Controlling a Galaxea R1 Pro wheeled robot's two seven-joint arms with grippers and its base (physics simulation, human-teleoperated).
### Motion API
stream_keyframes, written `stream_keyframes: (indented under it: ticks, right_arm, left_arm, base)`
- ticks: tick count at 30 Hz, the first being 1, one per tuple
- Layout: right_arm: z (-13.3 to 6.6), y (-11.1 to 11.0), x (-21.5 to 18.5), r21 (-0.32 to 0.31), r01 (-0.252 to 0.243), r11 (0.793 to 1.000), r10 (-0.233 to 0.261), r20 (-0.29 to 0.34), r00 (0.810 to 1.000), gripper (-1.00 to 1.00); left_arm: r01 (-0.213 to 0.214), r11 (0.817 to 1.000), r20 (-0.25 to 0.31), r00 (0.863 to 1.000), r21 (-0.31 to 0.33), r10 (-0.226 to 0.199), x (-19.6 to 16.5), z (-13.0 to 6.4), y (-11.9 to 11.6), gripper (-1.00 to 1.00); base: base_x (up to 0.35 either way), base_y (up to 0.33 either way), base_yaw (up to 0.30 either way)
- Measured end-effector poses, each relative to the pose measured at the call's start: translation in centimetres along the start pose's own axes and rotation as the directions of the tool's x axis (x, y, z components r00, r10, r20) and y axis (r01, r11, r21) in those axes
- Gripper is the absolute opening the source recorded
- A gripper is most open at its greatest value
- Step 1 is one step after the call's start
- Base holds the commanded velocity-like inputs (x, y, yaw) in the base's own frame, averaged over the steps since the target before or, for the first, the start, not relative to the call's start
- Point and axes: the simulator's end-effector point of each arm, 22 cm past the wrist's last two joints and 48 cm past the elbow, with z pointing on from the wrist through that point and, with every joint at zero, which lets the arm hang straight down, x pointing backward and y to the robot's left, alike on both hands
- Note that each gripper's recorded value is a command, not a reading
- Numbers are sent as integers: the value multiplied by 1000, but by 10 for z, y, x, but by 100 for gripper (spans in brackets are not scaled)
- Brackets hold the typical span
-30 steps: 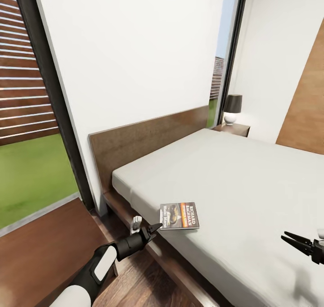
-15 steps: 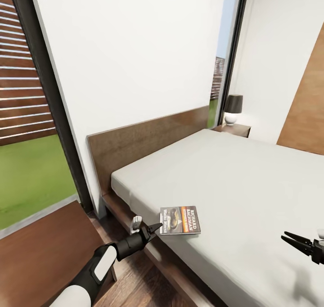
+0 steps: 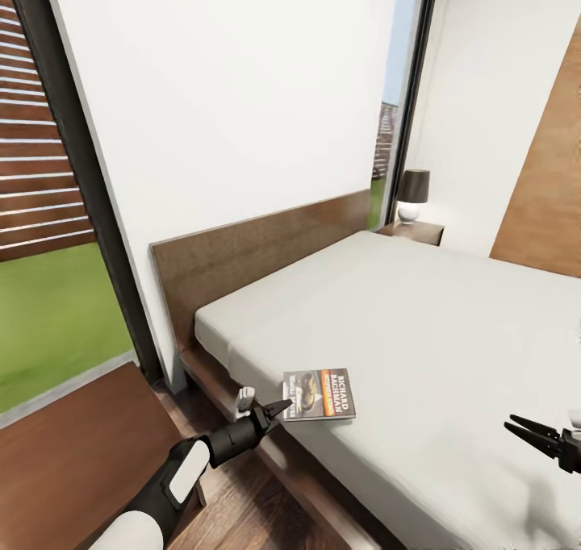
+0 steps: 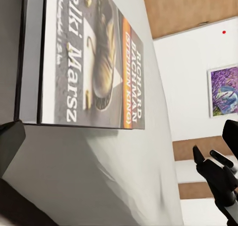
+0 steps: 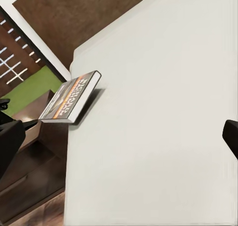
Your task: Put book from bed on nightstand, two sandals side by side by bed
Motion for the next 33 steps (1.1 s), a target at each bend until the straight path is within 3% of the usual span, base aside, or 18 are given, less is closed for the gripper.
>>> stream_keyframes:
  ticks: [33]
  right_arm:
    - [0,0,0,0,0,1000,0,0,1000,100]
  left_arm:
    - [-4,1000,19,1000,-8,4,-11,-10,6,100]
  base:
    - [0,0,-4]
